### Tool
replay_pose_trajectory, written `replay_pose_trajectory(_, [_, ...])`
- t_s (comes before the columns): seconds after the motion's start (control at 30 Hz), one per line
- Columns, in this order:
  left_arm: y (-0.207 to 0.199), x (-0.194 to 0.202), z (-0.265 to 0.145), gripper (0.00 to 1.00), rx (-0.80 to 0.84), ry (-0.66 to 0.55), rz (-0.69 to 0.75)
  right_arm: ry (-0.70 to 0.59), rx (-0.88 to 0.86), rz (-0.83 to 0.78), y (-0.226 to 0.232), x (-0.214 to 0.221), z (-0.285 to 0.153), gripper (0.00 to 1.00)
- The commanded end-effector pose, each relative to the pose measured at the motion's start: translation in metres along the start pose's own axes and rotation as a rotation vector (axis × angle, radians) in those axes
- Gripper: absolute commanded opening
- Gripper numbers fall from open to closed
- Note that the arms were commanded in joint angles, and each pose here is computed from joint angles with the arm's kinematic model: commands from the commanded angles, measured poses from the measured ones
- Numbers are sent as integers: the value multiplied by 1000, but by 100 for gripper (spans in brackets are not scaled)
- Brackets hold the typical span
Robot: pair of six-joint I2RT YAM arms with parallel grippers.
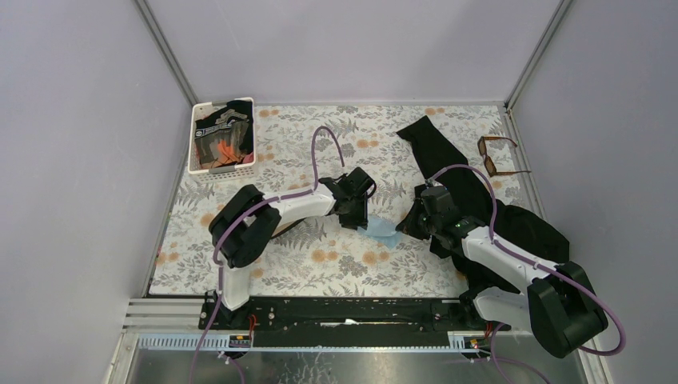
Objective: Organize the sunglasses
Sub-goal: Adjust the glasses cleaning cloth at the center of the board.
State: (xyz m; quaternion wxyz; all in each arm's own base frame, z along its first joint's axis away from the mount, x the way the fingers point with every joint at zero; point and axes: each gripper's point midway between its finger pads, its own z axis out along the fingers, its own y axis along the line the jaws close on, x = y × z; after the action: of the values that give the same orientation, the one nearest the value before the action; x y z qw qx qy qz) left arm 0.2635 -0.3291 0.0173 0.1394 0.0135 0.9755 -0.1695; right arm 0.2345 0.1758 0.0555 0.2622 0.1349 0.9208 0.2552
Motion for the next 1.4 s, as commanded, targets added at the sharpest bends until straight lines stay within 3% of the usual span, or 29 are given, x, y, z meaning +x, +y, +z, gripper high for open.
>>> replay_pose_trajectory(0.0, [11,3,13,37,-56,9,6,-13,-11,-6,2,-4,-2,0])
replay_pose_trajectory(0.3, [8,2,14,25,-48,12,5,-14,-10,-5,2,-3,-3,0])
replay_pose_trajectory(0.57, [1,-2,9,0,-25,7,4,-14,-7,-5,1,-3,-3,0])
replay_pose_trajectory(0.93, [-16,-24,-22,0,45,-51,5,-31,0,-13,3,-9,-3,0])
replay_pose_trajectory(1.13, [-11,-73,-31,0,102,-98,-17,-86,2,-63,21,-51,9,0])
replay_pose_trajectory(1.37, [-3,-172,-60,0,126,-225,-46,-149,-62,-127,85,-143,29,0])
